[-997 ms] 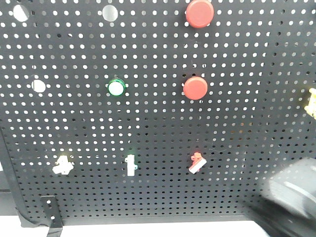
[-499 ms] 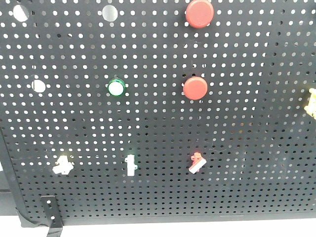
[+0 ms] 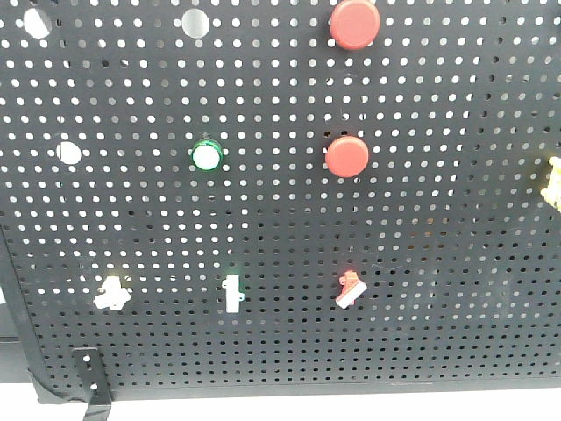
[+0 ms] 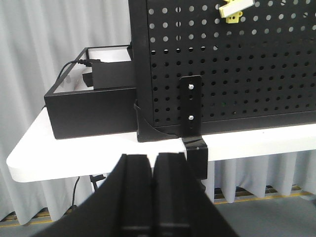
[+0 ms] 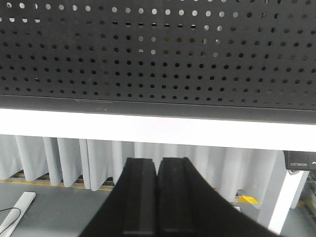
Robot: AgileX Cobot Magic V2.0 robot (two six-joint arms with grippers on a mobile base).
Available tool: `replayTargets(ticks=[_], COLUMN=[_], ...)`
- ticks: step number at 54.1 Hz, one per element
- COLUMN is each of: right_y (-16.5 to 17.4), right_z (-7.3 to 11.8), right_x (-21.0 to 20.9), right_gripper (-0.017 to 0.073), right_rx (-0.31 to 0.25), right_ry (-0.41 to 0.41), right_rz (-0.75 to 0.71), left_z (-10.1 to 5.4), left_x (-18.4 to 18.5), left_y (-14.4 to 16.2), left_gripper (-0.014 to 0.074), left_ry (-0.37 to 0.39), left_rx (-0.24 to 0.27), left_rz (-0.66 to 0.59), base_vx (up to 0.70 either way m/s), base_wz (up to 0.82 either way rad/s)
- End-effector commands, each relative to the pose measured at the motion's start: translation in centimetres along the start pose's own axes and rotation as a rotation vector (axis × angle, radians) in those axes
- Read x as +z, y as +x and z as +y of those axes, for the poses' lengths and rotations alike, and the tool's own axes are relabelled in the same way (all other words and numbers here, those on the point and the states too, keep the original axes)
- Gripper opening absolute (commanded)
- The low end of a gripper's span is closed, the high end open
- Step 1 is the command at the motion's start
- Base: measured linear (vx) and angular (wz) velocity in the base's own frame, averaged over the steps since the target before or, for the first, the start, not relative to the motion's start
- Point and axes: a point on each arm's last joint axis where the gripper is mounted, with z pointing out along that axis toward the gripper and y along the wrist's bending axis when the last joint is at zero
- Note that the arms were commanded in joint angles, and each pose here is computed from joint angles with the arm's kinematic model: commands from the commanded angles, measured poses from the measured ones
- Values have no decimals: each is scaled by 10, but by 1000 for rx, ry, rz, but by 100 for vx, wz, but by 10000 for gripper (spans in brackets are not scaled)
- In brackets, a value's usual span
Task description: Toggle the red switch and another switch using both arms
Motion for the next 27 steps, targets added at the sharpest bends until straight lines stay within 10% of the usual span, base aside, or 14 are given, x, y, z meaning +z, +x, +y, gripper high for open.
replayTargets(ticks=[1,27], right_y=[-7,-7], right_z=[1,1], right_x=[-1,-1], right_gripper=[-6,-6], right_rx=[-27,-27], right_ry=[-15,-15], right_rz=[-94,-93], left_z=[0,0], left_x=[0,0], left_y=[-1,-1], left_gripper=[3,3], left_ry=[-3,-3], left_rx=[-19,-19], left_rz=[-74,-74], base_vx=[0,0], base_wz=[0,0])
